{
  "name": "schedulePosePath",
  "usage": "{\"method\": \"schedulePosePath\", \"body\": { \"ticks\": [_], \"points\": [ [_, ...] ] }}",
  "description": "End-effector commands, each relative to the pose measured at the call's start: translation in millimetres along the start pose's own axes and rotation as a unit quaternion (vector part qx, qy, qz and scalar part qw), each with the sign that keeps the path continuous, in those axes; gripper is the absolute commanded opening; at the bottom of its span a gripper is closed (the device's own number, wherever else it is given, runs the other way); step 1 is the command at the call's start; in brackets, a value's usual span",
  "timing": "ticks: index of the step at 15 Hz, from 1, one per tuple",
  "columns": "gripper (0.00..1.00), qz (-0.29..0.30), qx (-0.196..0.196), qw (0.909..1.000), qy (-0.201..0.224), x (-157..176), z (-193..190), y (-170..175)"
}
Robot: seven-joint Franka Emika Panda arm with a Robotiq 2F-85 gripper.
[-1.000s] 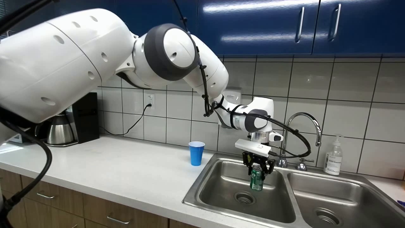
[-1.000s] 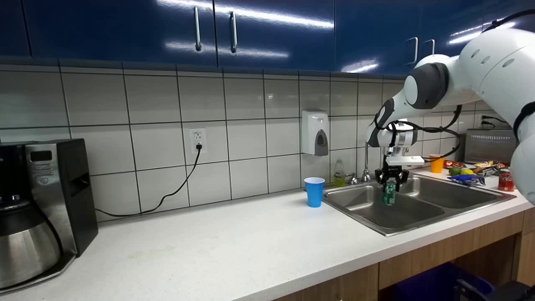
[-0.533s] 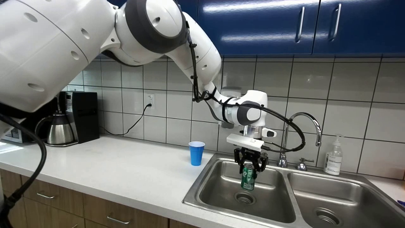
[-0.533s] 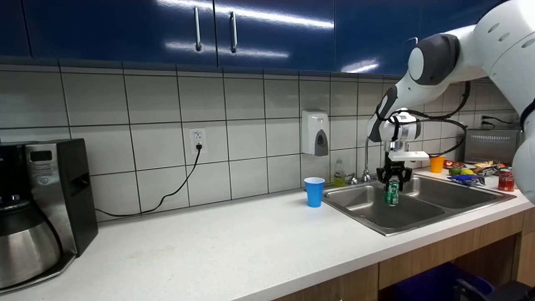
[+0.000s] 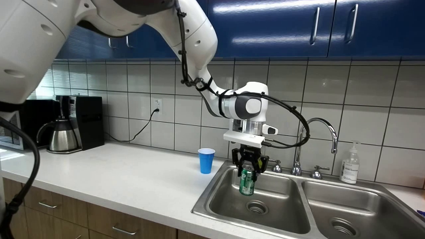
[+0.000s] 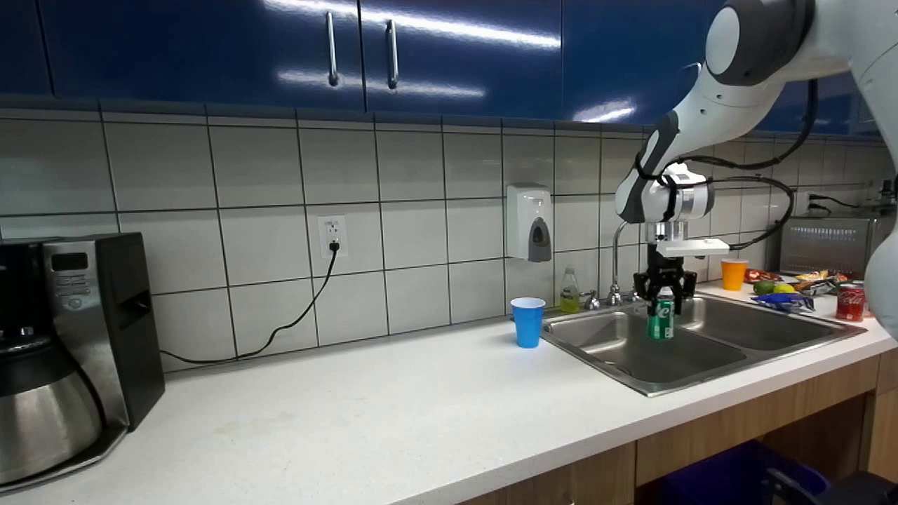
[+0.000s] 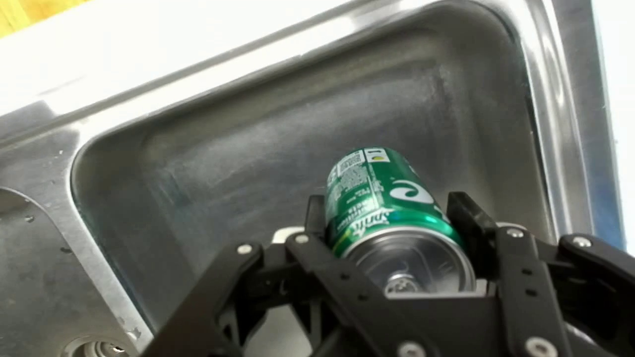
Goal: Remove the soda can from the sink and place it on the counter top
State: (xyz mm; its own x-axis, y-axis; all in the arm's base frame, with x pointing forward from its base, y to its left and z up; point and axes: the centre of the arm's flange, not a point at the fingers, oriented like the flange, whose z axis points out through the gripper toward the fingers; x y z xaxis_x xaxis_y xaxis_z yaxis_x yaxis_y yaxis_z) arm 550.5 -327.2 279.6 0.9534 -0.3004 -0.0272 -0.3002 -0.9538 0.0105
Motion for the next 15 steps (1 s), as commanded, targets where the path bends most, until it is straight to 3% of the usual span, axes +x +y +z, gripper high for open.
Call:
{"method": "schedulePosePath", "body": {
  "ticks": [1,8,15],
  "points": [
    [0.38,-0.026,0.0,0.9997,0.005,-38.8,-23.0,-23.8],
    [0.38,-0.072,0.007,0.9973,-0.007,-65.5,-21.4,-72.5],
    [0.38,-0.138,0.01,0.9903,-0.016,-91.6,-10.0,-144.6]
  ]
}}
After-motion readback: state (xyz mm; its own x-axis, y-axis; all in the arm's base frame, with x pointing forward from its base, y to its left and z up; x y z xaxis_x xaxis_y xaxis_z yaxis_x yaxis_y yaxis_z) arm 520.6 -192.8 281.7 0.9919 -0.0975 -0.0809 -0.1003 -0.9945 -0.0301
